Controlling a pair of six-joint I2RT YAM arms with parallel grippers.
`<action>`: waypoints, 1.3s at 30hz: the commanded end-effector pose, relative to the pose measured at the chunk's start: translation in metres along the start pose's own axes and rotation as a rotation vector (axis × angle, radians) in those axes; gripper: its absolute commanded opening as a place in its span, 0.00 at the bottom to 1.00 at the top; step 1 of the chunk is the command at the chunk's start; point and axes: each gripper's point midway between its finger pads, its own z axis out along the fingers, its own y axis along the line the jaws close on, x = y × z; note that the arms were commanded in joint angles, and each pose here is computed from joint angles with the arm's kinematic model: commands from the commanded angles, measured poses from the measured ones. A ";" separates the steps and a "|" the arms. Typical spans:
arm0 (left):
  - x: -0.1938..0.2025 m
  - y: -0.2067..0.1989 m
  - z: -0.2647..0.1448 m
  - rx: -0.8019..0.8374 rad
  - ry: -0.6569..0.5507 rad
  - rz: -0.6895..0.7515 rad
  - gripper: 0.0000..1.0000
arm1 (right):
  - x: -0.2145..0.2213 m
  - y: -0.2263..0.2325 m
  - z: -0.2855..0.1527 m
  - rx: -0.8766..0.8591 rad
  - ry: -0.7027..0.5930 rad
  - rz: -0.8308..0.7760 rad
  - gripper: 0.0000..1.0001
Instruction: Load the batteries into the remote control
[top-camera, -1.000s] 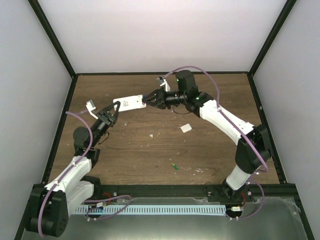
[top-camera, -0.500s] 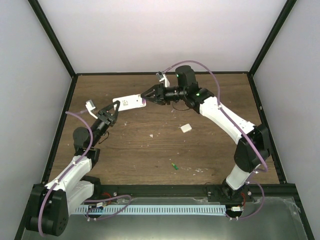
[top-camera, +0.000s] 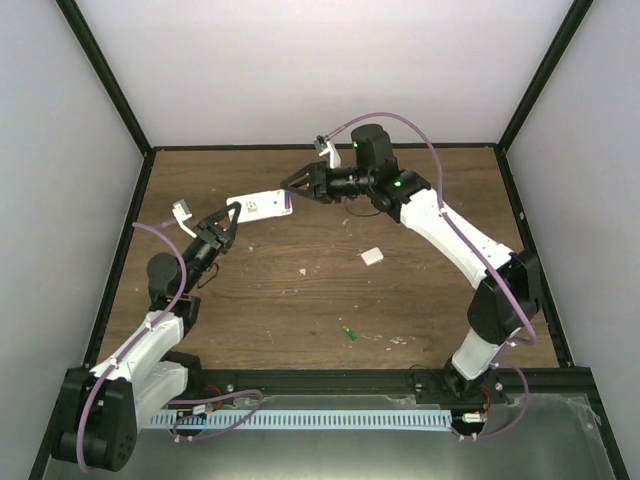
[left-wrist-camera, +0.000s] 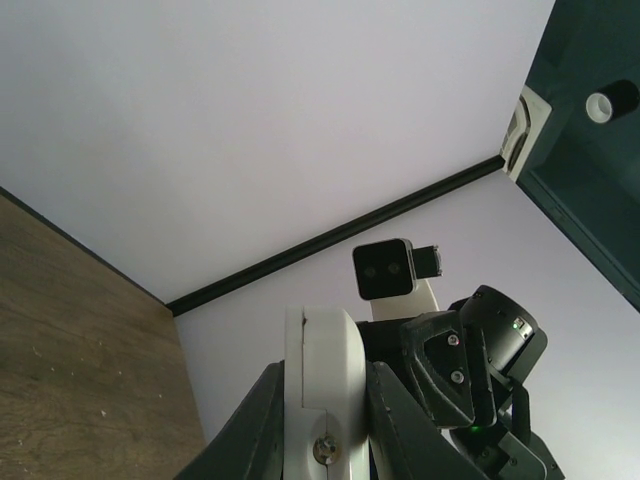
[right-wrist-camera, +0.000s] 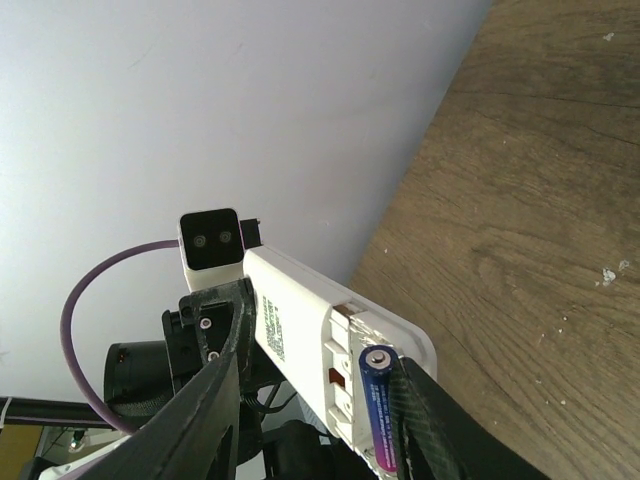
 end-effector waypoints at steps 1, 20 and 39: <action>-0.002 -0.006 0.000 0.023 -0.009 0.019 0.00 | -0.008 0.008 -0.002 -0.002 -0.010 -0.026 0.37; -0.002 -0.004 -0.001 0.019 -0.010 0.018 0.00 | -0.006 0.008 0.004 -0.037 0.013 -0.024 0.37; -0.001 0.000 0.000 0.009 -0.006 0.015 0.00 | -0.010 0.017 0.002 -0.052 0.009 -0.042 0.36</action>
